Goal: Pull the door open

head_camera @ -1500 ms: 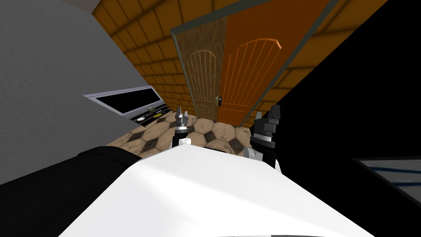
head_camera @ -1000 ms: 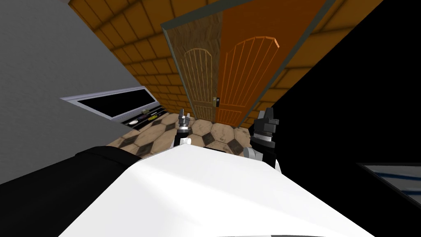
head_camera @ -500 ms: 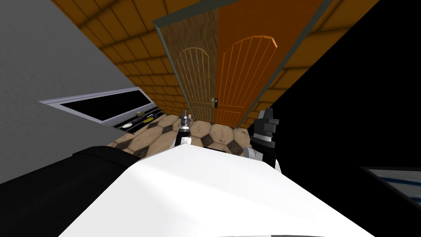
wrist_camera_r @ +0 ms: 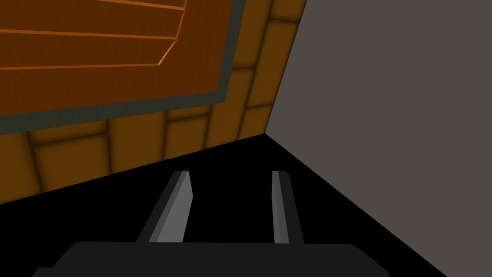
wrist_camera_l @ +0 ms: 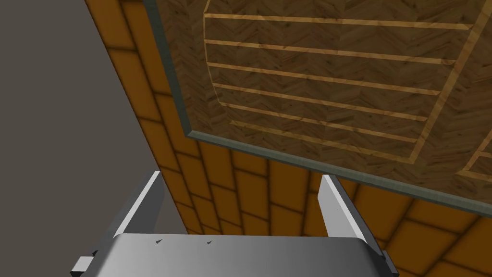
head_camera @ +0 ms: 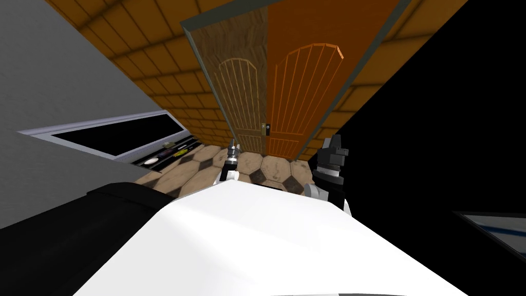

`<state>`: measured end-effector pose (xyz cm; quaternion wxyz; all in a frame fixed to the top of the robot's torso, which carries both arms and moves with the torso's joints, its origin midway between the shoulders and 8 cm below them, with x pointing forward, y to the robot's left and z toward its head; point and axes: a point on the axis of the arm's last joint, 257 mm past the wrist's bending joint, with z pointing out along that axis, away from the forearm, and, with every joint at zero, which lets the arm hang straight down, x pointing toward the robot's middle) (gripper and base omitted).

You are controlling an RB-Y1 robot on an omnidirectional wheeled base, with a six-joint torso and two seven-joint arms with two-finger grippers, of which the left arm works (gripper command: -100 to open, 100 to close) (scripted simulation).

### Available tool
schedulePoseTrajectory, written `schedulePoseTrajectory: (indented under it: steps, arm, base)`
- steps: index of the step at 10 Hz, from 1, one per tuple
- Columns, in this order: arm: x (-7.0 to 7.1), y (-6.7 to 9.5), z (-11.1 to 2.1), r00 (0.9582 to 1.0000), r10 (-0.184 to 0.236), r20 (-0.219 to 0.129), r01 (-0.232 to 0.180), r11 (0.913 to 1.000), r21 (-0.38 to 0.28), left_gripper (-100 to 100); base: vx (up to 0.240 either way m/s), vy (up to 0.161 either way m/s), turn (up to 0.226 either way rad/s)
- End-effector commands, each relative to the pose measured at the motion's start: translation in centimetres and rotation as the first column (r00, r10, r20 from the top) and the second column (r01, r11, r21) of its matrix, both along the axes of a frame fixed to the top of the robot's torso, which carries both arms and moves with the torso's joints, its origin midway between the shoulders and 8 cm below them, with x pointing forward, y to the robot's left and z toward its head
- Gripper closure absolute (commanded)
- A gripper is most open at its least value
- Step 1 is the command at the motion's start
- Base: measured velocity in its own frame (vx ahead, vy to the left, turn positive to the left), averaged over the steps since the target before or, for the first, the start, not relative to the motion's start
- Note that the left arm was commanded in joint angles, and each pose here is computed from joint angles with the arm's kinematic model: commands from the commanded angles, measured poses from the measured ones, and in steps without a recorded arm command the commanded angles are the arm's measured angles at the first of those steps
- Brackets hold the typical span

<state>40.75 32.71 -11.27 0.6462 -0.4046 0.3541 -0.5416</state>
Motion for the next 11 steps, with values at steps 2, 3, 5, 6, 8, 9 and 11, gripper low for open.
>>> schedulePoseTrajectory:
  steps: [2,3,5,6,8,9,11]
  arm:
    - [1.0,0.7,-1.9,0.9991,-0.005,-0.043,0.005,1.0000,-0.005,-100]
    - [1.3,0.9,-2.5,0.9984,-0.006,-0.056,0.005,1.0000,-0.006,-100]
    - [1.9,1.3,-3.6,0.9968,-0.007,-0.080,0.006,0.9999,-0.009,-100]
    - [2.2,1.6,-4.2,0.9957,-0.007,-0.092,0.006,0.9999,-0.011,-100]
    - [2.8,2.1,-5.3,0.9931,-0.007,-0.117,0.005,0.9999,-0.015,-100]
    - [3.0,2.4,-5.9,0.9916,-0.006,-0.129,0.004,0.9999,-0.016,-100]
    - [3.8,3.3,-7.6,0.9862,-0.004,-0.166,0.000,0.9997,-0.022,-100]
  base:
    - [0.131,-0.010,-0.109]
    - [0.135,-0.012,-0.058]
    - [0.103,-0.007,-0.062]
    - [0.102,0.005,-0.080]
    - [0.095,-0.006,-0.068]
    - [0.096,0.003,-0.056]
    - [0.111,0.007,-0.116]
